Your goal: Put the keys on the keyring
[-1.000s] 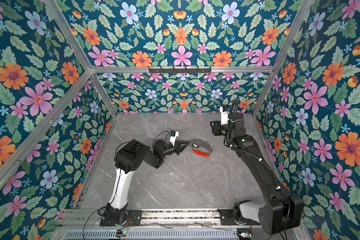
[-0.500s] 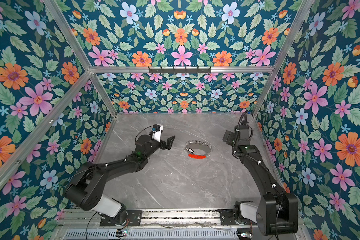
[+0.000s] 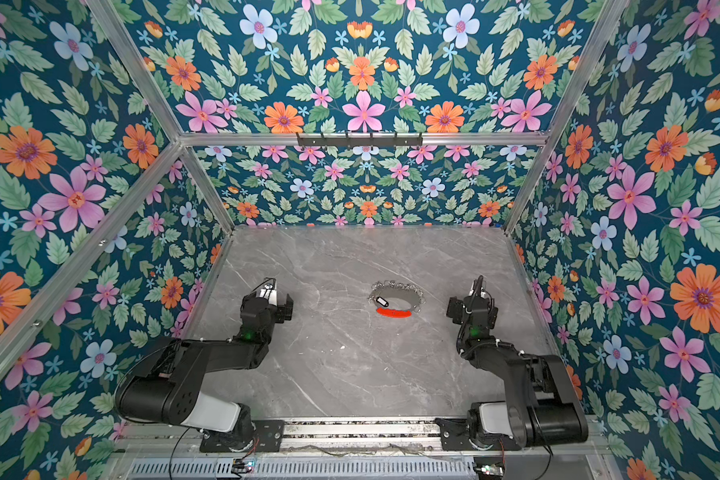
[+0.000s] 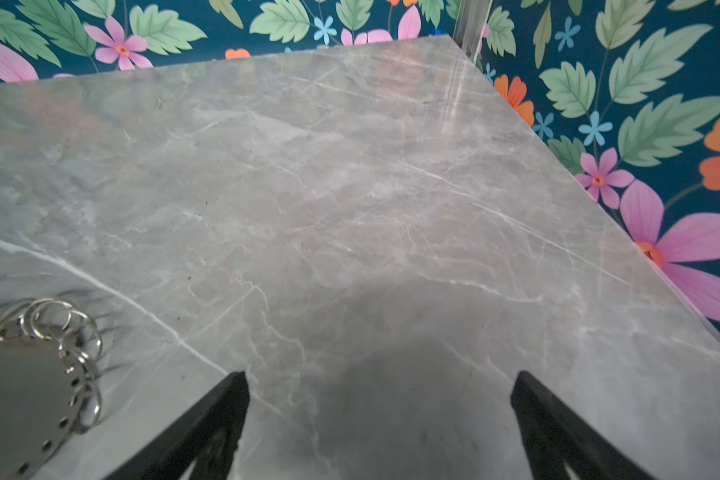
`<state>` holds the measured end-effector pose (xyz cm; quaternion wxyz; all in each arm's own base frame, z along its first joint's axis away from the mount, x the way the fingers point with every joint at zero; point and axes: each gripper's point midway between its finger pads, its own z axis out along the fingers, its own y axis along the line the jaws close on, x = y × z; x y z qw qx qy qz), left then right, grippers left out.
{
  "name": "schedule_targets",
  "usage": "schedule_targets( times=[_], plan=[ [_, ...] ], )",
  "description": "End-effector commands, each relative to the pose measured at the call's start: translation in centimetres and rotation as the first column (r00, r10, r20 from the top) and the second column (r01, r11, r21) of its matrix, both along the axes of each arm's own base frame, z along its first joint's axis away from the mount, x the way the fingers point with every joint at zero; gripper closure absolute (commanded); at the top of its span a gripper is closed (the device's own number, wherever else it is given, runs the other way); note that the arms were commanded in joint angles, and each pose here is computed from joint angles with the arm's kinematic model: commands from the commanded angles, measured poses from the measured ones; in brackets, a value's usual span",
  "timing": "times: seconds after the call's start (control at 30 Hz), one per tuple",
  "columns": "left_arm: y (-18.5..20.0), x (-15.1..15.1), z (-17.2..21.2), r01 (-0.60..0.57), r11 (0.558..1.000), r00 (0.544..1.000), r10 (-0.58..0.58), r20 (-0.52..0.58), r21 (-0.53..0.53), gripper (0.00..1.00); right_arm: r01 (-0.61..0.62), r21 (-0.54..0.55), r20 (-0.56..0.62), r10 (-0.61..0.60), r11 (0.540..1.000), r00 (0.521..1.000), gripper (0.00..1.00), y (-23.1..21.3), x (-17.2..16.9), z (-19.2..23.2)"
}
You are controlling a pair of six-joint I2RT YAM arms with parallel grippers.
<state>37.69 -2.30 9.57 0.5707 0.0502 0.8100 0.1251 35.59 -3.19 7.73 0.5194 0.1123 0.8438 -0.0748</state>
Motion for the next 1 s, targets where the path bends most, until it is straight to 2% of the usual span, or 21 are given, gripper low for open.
schedule_targets(
  times=[0.0,0.03,0.07,0.1,0.13,0.17,0.23,0.27,0.37,0.97],
  plan=[
    [1.5,1.3,3.0,-0.04,0.996,0.986,0.052,0.16,-0.077,0.0,-0.022,-0.007,0.15,0.023,1.0,0.988,0.01,0.1,1.6,3.1],
    [2.6,1.2,2.7,-0.075,0.991,0.985,0.091,0.147,-0.113,0.0,-0.034,0.007,0.142,0.032,0.999,0.989,0.01,0.1,1.6,2.8],
    [3.0,1.1,2.5,-0.058,0.986,0.985,0.081,0.15,-0.155,0.0,-0.039,0.014,0.145,0.036,0.999,0.989,0.01,0.1,1.5,2.2],
    [3.5,0.9,2.3,-0.047,0.981,0.983,0.079,0.166,-0.188,0.0,-0.044,-0.005,0.212,0.044,0.999,0.976,0.01,0.0,1.8,3.0],
    [4.0,0.5,1.7,-0.044,0.976,0.979,0.084,0.186,-0.212,0.0,-0.059,-0.013,0.217,0.06,0.998,0.974,0.01,0.2,1.7,3.1],
    [4.5,0.2,2.7,-0.041,0.976,0.963,0.095,0.251,-0.212,0.0,-0.098,0.01,0.149,0.095,0.995,0.984,0.01,0.9,1.5,2.0],
    [3.7,0.2,1.7,-0.011,0.977,0.981,0.052,0.185,-0.213,0.0,-0.106,-0.012,0.184,0.106,0.994,0.977,0.01,0.9,1.8,2.4],
    [3.2,0.8,1.7,0.018,0.98,0.982,0.02,0.187,-0.197,0.0,-0.109,-0.007,0.172,0.108,0.994,0.979,0.01,1.0,1.7,2.3],
    [3.6,1.0,1.5,-0.01,0.979,0.985,0.045,0.165,-0.204,0.0,-0.109,-0.001,0.179,0.107,0.994,0.978,0.01,1.0,2.0,2.5],
    [3.6,1.1,1.5,-0.009,0.978,0.985,0.044,0.166,-0.209,0.0,-0.114,0.01,0.171,0.111,0.993,0.979,0.01,1.0,1.9,2.3]
  ],
)
